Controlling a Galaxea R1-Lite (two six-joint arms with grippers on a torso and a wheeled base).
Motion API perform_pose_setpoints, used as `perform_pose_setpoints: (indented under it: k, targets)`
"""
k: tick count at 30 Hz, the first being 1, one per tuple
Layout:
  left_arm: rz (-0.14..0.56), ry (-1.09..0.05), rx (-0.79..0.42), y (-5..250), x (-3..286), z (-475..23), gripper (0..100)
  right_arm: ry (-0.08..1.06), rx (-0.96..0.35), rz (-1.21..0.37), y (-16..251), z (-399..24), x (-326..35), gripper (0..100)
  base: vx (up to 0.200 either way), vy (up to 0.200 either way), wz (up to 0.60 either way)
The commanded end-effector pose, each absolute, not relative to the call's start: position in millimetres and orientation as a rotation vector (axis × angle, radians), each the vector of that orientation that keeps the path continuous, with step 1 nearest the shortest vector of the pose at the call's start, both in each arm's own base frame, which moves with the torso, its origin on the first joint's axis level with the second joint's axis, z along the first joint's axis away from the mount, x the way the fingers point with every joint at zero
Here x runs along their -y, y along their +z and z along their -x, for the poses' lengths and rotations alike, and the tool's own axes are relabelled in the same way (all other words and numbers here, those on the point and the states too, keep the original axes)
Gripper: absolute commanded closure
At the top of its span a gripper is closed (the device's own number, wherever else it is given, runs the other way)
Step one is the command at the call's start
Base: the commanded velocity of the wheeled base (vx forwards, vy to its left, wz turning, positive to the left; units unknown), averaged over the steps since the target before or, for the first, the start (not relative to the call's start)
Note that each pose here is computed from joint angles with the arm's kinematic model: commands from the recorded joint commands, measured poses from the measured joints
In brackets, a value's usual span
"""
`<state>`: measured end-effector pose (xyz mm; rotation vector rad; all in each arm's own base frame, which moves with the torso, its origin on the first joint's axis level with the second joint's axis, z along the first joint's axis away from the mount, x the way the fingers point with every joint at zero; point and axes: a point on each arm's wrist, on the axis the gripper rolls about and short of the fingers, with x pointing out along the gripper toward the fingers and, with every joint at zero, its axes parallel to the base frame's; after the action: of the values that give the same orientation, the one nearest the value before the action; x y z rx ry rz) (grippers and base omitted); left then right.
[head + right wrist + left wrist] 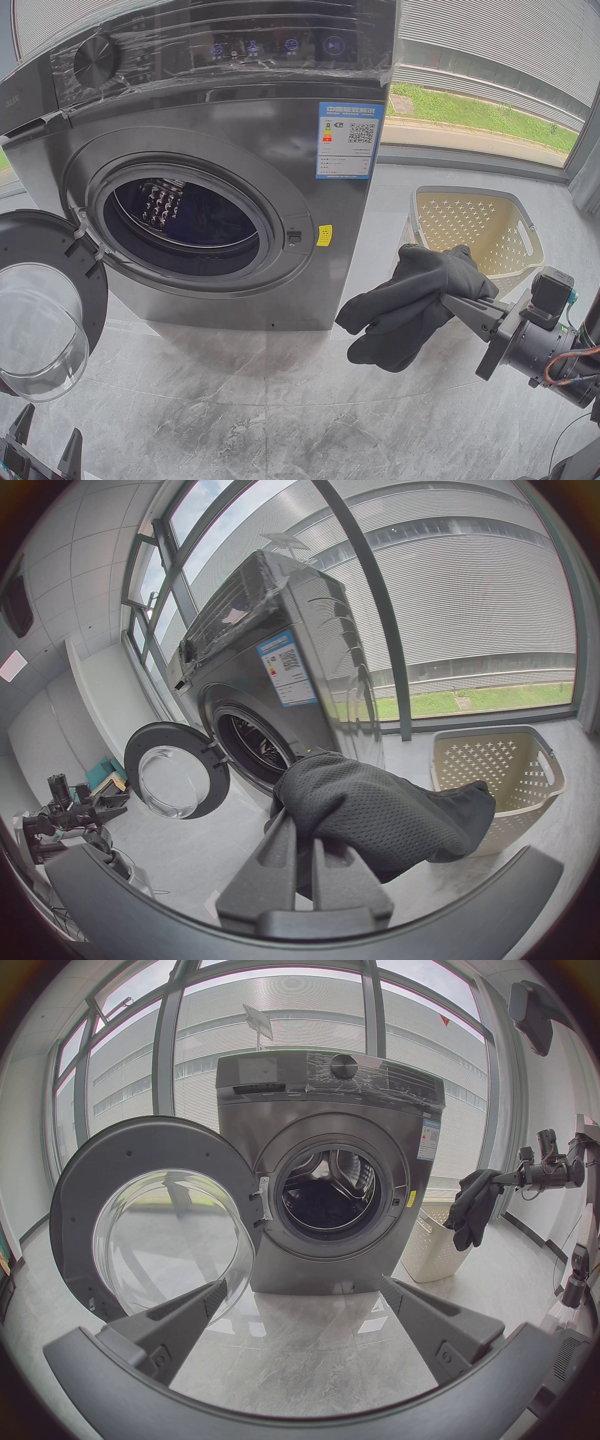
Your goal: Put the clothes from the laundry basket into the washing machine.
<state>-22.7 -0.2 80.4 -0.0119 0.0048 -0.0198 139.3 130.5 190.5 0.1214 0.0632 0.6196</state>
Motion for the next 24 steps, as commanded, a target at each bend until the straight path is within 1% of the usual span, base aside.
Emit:
perform_pose_setpoints:
  k: [1,11,17,24]
  targets:
    - [0.012,-0.02,-0.008,76.0,0.2,22.6,0,0.619,-0.063,-0.122,190.7,-139.7,-130.8,100,-0.2,0.0,0.0]
    - [0.014,-0.018,-0.006,76.2,0.2,22.6,0,0.619,-0.063,-0.122,190.7,-139.7,-130.8,100,-0.2,0.0,0.0]
    - [0.014,-0.02,-0.006,76.2,0.2,22.6,0,0.617,-0.063,-0.122,190.7,-139.9,-130.6,100,0.0,0.0,0.0]
    - [0.014,-0.018,-0.006,76.2,0.2,22.6,0,0.617,-0.063,-0.122,190.7,-139.9,-130.6,100,0.0,0.2,0.0]
